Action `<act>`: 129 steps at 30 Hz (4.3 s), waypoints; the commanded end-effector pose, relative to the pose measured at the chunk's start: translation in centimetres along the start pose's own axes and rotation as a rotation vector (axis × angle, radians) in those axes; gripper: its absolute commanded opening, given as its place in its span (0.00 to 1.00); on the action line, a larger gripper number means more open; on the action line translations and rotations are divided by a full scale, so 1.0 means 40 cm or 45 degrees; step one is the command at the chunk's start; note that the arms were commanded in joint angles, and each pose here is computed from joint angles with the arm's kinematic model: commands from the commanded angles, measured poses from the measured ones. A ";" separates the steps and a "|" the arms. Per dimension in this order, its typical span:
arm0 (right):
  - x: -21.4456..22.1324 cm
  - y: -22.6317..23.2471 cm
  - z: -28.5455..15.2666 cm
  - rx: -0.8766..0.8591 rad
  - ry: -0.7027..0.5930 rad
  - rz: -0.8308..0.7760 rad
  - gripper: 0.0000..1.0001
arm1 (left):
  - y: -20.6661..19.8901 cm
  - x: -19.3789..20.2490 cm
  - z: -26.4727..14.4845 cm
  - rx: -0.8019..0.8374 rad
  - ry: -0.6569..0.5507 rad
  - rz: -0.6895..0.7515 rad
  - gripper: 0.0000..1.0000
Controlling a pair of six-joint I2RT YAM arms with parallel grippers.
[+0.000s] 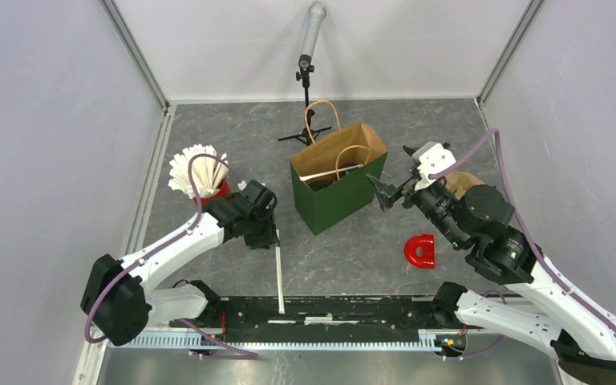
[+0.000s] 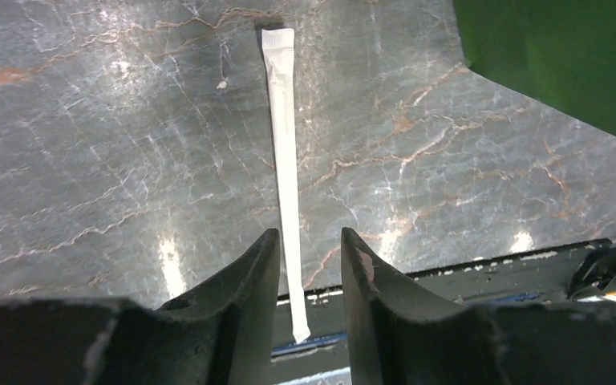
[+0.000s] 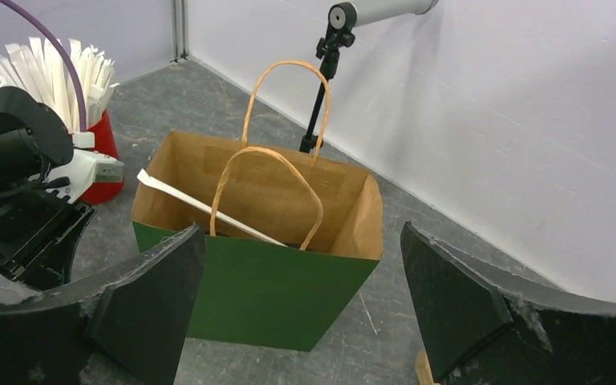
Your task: Pack the takeout coffee
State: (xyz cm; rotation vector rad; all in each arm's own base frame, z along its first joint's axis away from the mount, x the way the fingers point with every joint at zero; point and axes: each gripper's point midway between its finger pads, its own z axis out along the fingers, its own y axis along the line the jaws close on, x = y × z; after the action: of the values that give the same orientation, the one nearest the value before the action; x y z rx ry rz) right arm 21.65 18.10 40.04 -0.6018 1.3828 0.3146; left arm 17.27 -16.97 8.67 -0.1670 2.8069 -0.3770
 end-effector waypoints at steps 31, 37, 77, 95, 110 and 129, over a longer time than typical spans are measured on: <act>-0.019 -0.037 -0.029 0.054 0.027 -0.043 0.98 | 0.047 0.018 0.189 -0.163 0.041 0.060 0.25; -0.025 -0.044 -0.037 0.064 0.011 -0.040 0.98 | 0.048 0.001 0.165 -0.193 0.029 0.096 0.03; -0.127 -0.091 -0.037 0.145 -0.085 -0.056 0.98 | -0.641 -0.581 -0.633 0.723 -1.082 1.310 0.02; -0.106 -0.098 -0.040 0.161 -0.051 -0.120 0.98 | -0.712 -0.575 -0.585 0.792 -1.055 1.352 0.02; -0.113 -0.098 -0.047 0.155 -0.062 -0.103 0.98 | -0.705 -0.575 -0.527 0.754 -1.128 1.291 0.02; -0.114 -0.086 -0.032 0.132 -0.063 -0.103 0.98 | -0.659 -0.531 -0.462 0.689 -0.932 1.308 0.54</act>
State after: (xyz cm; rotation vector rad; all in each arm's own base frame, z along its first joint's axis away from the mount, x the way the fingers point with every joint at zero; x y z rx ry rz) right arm 21.95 15.18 43.37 -0.5852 1.3571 0.1606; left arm 33.75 -34.77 34.68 1.0490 1.7546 -0.6014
